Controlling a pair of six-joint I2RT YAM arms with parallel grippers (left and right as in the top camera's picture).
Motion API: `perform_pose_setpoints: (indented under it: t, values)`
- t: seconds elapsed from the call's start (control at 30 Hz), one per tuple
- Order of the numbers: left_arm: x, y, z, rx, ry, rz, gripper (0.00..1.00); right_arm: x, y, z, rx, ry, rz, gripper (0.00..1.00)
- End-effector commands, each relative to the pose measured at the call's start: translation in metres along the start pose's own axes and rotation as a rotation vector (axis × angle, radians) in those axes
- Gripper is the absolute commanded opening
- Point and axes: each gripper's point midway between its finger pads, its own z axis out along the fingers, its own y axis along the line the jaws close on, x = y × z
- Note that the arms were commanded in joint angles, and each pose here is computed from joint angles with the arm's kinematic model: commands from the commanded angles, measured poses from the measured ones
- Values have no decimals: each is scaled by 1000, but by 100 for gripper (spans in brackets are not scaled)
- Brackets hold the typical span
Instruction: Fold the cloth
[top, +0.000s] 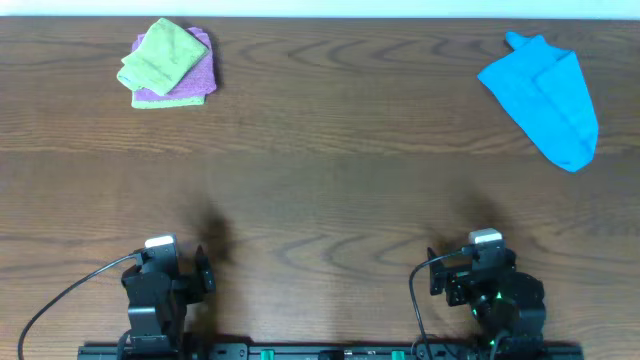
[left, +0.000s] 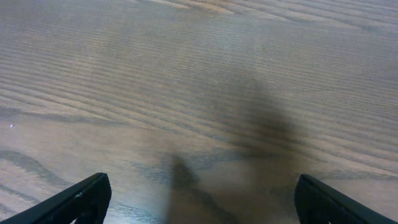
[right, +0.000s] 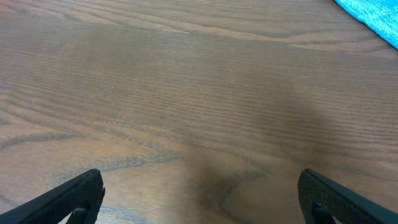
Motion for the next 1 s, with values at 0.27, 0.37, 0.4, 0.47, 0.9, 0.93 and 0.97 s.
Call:
perform_pose_setpoints:
  t: [0.27, 0.37, 0.4, 0.47, 0.9, 0.93, 0.97]
  values:
    - [7, 0, 3, 1, 16, 7, 95, 5, -3, 2, 14, 10, -1, 99]
    - [7, 0, 3, 1, 16, 7, 95, 5, -3, 2, 14, 10, -1, 99]
    - [7, 0, 3, 1, 16, 7, 95, 5, -3, 2, 14, 10, -2, 99]
    - [7, 0, 3, 1, 16, 7, 95, 5, -3, 2, 13, 10, 1, 99]
    - [7, 0, 3, 1, 16, 7, 95, -56, -19, -31, 97, 125, 280, 99]
    - [7, 0, 3, 1, 16, 7, 95, -66, -22, -34, 110, 143, 290, 99]
    - [7, 0, 3, 1, 16, 7, 95, -75, -26, -35, 123, 164, 302, 99]
